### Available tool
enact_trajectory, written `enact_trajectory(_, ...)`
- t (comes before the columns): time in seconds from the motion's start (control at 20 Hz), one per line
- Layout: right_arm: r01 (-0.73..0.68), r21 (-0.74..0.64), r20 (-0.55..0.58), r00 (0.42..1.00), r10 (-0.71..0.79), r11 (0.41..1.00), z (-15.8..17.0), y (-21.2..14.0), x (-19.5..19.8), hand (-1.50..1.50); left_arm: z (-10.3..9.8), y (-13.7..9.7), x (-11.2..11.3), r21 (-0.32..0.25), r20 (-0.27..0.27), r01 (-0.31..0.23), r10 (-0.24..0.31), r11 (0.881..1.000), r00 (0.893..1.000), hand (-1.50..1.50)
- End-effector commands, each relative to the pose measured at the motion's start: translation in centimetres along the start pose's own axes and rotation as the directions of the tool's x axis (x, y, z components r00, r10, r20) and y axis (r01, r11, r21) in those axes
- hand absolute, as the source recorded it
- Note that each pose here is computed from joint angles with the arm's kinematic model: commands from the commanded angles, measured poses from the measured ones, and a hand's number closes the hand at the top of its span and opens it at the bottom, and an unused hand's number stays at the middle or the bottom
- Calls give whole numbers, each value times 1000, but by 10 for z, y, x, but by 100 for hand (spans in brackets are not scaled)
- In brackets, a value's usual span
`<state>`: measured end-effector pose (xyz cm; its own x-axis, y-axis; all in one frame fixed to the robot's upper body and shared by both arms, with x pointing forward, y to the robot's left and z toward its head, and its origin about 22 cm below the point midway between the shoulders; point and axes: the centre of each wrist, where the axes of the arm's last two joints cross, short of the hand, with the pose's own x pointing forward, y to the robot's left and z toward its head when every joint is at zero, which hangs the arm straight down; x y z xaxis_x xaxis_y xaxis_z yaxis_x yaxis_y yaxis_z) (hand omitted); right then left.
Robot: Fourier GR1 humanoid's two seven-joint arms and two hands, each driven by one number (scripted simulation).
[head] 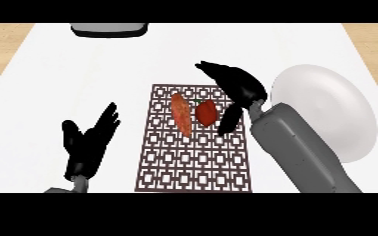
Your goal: Pick the bell pepper from the placemat and place it in the plate
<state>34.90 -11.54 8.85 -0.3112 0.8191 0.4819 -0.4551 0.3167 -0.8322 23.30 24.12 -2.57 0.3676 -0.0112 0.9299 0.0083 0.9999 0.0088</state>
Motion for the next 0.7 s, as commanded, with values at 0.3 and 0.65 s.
enact_trajectory(0.3, -38, 8, -29, 999, 38, 999, -16, 18, 21, -150, -16, -6, -6, -2, -10, 14, -14, 1000, 1000, 0)
enact_trajectory(0.65, -130, -1, -114, 985, 130, 991, -16, 40, 15, -150, -13, -5, -8, -15, 4, -4, 4, 1000, 1000, 0)
